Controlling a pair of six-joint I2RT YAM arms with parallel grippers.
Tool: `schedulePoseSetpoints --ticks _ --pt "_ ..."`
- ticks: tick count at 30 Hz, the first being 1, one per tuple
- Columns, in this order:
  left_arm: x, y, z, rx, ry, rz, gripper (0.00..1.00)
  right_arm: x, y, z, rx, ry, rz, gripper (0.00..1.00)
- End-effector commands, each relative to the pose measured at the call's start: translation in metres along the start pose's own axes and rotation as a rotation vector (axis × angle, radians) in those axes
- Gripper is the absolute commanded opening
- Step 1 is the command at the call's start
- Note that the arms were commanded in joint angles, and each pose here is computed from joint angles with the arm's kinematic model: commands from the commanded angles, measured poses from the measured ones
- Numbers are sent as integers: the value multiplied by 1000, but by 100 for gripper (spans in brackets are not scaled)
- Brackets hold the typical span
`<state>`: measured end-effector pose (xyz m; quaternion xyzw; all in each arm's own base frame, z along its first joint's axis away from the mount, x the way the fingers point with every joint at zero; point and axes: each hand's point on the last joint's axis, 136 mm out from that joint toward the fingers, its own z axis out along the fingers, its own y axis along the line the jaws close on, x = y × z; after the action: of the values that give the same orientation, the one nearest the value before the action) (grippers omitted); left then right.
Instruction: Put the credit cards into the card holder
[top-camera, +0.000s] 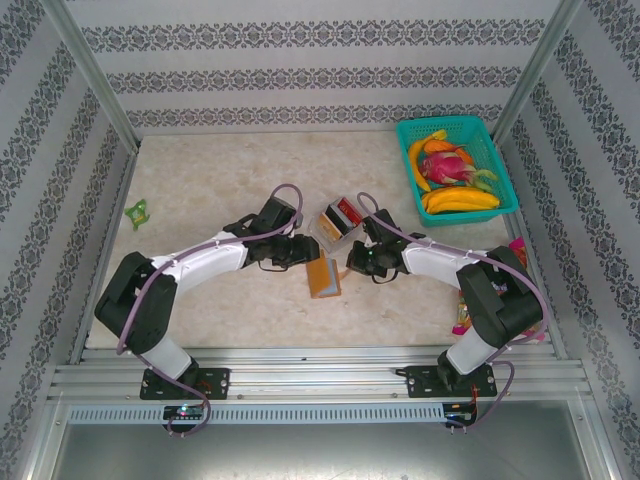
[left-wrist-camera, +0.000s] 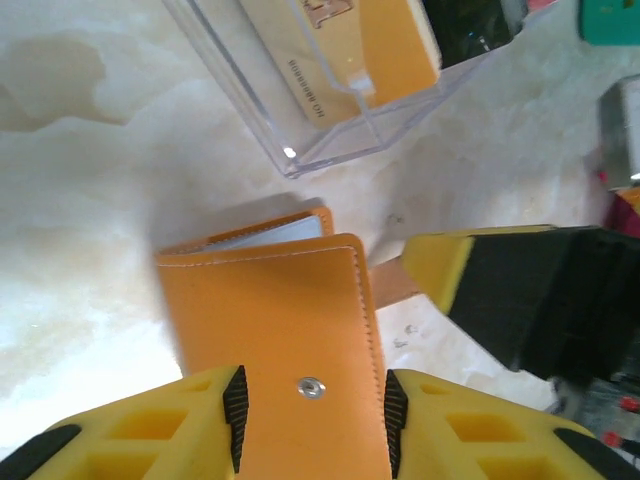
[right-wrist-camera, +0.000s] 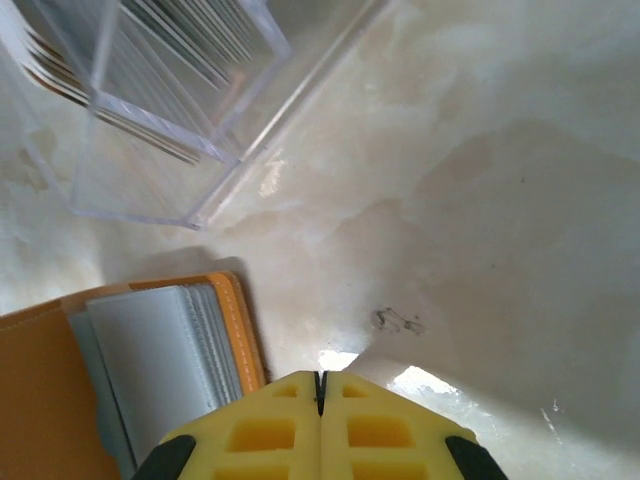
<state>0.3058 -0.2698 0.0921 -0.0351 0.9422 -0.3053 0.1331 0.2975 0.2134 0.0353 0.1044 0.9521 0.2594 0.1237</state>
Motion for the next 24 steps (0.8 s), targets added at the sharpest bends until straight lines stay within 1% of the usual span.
schedulePoseSetpoints --ticks 1,4,7,12,15,19,24 --pt "13 31 7 -124 53 6 38 -6 7 -5 -13 3 -12 2" --pt "16 33 7 -124 56 6 33 -6 6 -5 -6 3 -13 2" --pt "20 39 8 -140 58 -1 32 -5 5 -5 1 9 -14 2" --pt "30 33 24 -81 108 -31 34 -3 4 -5 2 10 -12 2" --pt "35 36 29 -98 114 -43 34 -3 4 -6 -4 7 -12 2" --pt "35 33 39 -74 108 -56 35 -1 5 -6 -14 9 -11 3" --pt "39 35 50 -90 112 -62 38 1 6 -7 -23 11 -12 4"
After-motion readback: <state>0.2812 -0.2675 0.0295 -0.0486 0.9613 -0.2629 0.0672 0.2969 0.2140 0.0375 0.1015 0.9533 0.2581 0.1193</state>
